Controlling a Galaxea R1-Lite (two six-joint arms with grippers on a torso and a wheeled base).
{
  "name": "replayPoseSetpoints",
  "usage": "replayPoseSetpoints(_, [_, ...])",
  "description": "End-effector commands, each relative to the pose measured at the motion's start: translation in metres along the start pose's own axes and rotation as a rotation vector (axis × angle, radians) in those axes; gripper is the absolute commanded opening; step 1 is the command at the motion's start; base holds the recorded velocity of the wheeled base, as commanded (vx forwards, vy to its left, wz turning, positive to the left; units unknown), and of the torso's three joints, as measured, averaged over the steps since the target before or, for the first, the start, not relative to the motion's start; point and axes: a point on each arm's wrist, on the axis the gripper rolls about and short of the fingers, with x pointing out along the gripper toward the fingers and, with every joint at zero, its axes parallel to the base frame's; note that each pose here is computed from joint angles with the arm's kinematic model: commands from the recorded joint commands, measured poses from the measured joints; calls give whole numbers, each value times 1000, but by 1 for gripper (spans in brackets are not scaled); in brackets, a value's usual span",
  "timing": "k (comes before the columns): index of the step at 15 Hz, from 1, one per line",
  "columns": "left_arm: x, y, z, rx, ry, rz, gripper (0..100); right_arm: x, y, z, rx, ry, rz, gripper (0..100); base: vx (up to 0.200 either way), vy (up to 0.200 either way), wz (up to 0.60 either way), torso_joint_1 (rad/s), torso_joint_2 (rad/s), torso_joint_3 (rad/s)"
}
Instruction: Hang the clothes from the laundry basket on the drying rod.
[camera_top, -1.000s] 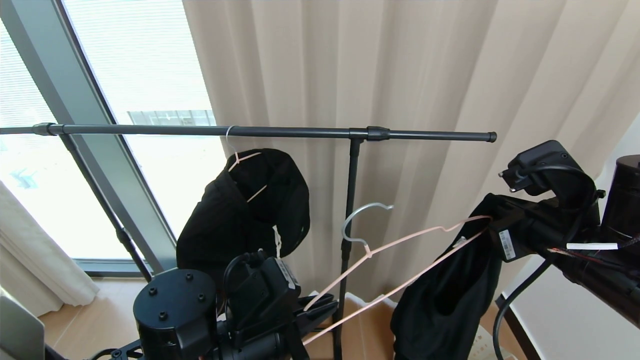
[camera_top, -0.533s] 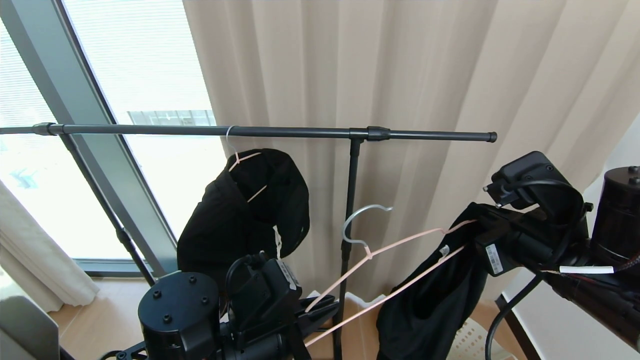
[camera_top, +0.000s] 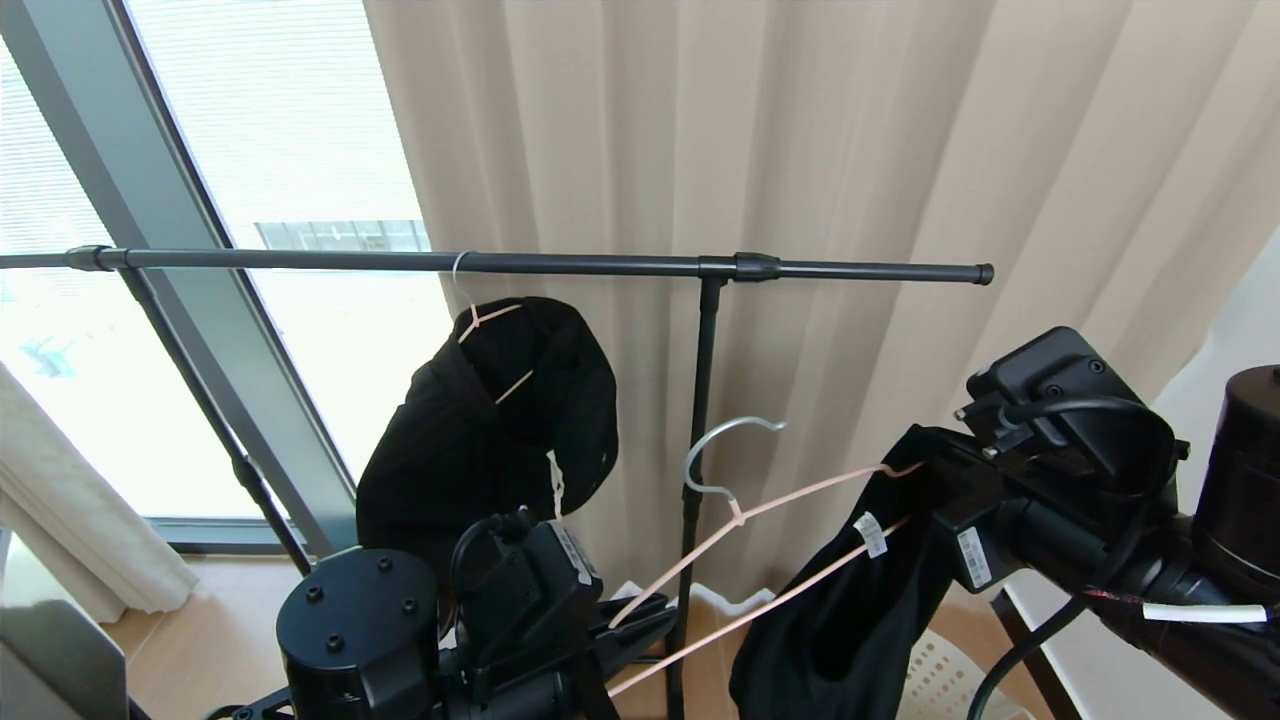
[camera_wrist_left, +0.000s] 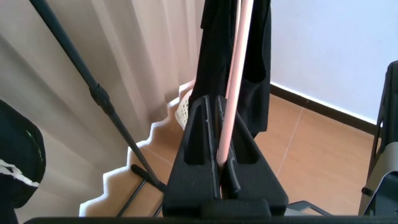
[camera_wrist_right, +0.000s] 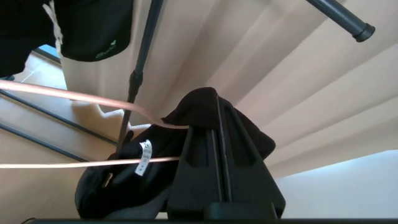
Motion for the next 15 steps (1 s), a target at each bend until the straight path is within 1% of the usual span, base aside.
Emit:
replayPoseSetpoints(1, [1,0,0,0,-3,1,0,-7,2,4,15,-28,24,0,0,0,0,0,0,0])
replayPoseSetpoints(4, [1,0,0,0,0,1,0,-12,10,8,41,-48,63,0,0,0,0,0,0,0])
replayPoseSetpoints(6, [0,0,-1,-1,3,0,0,-16,19,12,80,-64,106,0,0,0,0,0,0,0])
replayPoseSetpoints(9, [0,0,-1,-1,3,0,0,-21,26,17,112,-81,144,0,0,0,0,0,0,0])
replayPoseSetpoints(10, [1,0,0,0,-3,1,0,-23,29,21,144,-92,162,0,0,0,0,0,0,0])
replayPoseSetpoints(11, [2,1,0,0,-3,1,0,-24,31,23,159,-97,169,0,0,0,0,0,0,0])
replayPoseSetpoints(12, [1,0,0,0,0,1,0,-24,36,26,197,-100,188,0,0,0,0,0,0,0])
replayPoseSetpoints(15, [1,0,-2,-2,8,1,0,-28,44,31,242,-108,226,0,0,0,0,0,0,0])
